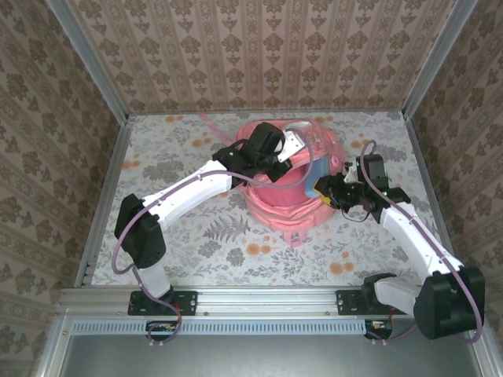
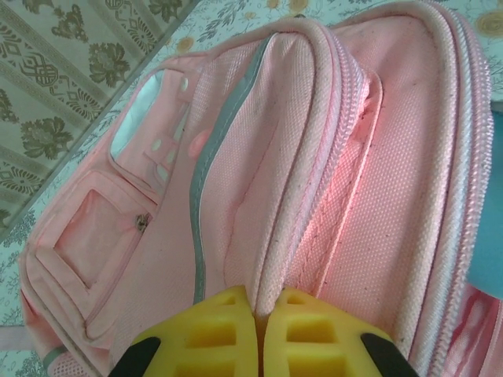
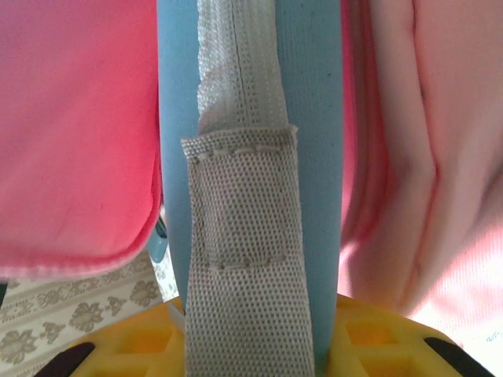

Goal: Pack the student bag

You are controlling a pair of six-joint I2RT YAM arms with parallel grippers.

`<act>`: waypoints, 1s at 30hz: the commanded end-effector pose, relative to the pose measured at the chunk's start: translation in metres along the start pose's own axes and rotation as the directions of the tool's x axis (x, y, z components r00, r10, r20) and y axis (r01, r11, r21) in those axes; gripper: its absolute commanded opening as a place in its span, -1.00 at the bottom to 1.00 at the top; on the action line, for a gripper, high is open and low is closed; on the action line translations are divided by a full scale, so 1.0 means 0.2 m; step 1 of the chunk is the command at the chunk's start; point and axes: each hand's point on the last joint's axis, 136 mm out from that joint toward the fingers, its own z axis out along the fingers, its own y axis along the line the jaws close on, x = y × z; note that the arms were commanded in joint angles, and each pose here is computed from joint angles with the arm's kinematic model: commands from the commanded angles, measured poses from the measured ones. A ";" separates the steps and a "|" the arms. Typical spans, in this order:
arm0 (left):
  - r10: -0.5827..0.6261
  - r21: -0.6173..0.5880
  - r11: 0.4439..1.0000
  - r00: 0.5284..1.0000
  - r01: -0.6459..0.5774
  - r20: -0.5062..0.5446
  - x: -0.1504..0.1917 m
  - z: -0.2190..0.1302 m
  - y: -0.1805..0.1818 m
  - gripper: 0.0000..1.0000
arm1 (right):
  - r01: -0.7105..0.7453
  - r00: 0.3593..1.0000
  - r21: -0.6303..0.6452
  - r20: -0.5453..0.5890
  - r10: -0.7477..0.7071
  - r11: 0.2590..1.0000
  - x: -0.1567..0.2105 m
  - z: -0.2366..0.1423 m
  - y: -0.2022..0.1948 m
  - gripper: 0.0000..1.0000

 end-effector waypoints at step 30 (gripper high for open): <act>-0.129 0.069 0.991 0.975 0.118 0.183 -0.26 -0.13 -0.01 -1.00 | 0.121 0.989 0.138 0.073 -0.132 0.983 0.02 0.07 -0.01 -0.66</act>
